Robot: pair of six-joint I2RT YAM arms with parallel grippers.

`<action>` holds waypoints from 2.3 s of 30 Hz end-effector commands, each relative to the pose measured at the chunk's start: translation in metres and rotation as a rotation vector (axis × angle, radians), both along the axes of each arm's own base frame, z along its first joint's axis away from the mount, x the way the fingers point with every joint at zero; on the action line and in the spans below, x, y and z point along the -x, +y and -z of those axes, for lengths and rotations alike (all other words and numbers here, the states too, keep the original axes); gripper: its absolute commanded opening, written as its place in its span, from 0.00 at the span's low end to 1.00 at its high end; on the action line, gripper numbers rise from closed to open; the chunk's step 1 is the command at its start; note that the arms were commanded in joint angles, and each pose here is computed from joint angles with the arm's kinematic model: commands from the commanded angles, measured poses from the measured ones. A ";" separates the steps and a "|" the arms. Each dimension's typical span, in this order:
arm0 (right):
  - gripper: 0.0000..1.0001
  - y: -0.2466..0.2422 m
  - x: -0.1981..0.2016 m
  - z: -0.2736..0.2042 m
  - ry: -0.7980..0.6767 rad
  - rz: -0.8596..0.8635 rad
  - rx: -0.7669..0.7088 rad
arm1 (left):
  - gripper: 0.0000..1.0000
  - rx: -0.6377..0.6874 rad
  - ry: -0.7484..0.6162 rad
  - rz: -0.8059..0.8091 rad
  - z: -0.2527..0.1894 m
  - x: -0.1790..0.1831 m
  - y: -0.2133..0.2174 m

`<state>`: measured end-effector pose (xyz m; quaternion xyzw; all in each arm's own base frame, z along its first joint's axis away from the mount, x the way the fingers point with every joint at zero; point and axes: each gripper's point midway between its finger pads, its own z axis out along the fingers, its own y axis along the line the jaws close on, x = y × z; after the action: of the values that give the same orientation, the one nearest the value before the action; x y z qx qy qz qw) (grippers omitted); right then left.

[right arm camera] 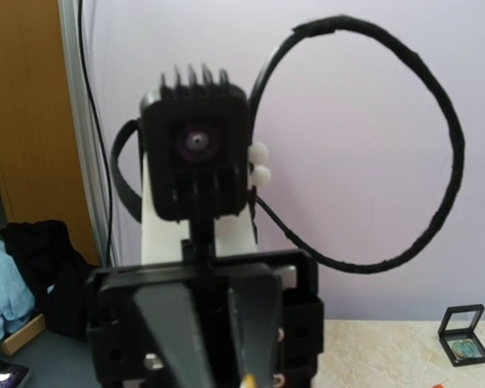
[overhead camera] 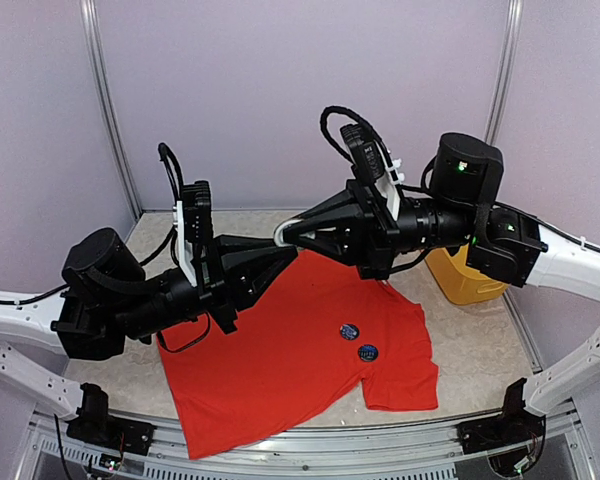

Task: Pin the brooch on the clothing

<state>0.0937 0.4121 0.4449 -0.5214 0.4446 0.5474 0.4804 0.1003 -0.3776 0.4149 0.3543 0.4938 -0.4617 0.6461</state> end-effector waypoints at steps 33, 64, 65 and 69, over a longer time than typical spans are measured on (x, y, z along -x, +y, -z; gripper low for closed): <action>0.25 -0.019 0.013 -0.015 0.002 -0.030 -0.065 | 0.00 0.037 -0.064 0.027 0.000 0.016 0.012; 0.00 -0.022 -0.011 0.089 -0.052 0.076 0.512 | 0.74 -0.362 0.050 -0.118 0.043 -0.006 0.030; 0.00 -0.021 -0.010 0.096 -0.054 0.060 0.551 | 0.72 -0.387 0.056 -0.094 0.044 -0.002 0.029; 0.00 -0.015 -0.007 0.106 -0.067 0.014 0.617 | 0.63 -0.490 0.109 -0.013 0.056 0.010 0.021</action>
<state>0.1087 0.4053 0.3739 -0.6135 0.5597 0.4042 0.3833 0.1026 -0.3555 0.3892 0.4191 0.5879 -0.3604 0.5907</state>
